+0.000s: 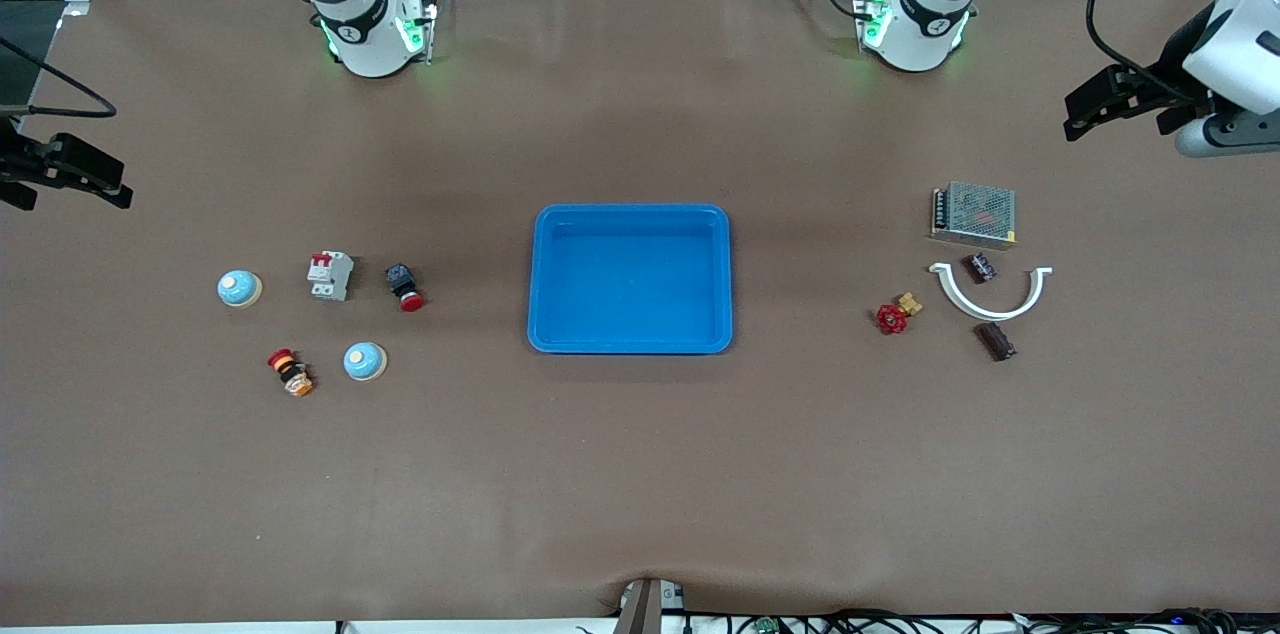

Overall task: Place electrolytic capacitor and blue bell in tray
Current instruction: 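Move the left gripper toward the brown capacitor inside the white arc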

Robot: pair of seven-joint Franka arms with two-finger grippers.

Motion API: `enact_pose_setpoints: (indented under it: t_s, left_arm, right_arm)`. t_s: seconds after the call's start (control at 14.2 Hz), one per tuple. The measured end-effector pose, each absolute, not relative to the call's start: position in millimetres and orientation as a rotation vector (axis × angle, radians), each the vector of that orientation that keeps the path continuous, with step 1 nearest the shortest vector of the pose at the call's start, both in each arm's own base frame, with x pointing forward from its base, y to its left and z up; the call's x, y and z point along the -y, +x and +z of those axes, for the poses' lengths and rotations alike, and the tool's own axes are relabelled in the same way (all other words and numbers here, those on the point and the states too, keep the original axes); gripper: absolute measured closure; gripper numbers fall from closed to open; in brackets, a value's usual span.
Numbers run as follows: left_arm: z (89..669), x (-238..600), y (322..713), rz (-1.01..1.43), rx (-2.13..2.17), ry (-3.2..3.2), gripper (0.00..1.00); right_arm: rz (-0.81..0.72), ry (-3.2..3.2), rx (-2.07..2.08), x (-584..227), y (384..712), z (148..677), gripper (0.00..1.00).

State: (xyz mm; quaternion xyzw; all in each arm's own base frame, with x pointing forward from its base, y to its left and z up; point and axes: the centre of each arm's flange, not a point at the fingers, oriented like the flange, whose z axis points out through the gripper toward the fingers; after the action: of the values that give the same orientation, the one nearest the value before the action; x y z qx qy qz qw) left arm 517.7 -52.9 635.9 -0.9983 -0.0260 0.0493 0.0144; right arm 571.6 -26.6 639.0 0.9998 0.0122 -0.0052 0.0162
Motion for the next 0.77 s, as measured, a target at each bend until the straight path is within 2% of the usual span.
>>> enact_pose_setpoints:
  t_s: [0.42,0.77]
  left_arm:
    - [562.6,38.5,524.1,0.207,0.172,-3.096,0.00]
    - [502.5,11.5,505.8,0.127,0.260,-3.093,0.00]
  right_arm:
    - [-0.016,3.109,-0.038,26.6,571.8,638.9,0.00]
    - [-0.016,3.109,-0.038,26.5,571.8,638.8,0.00]
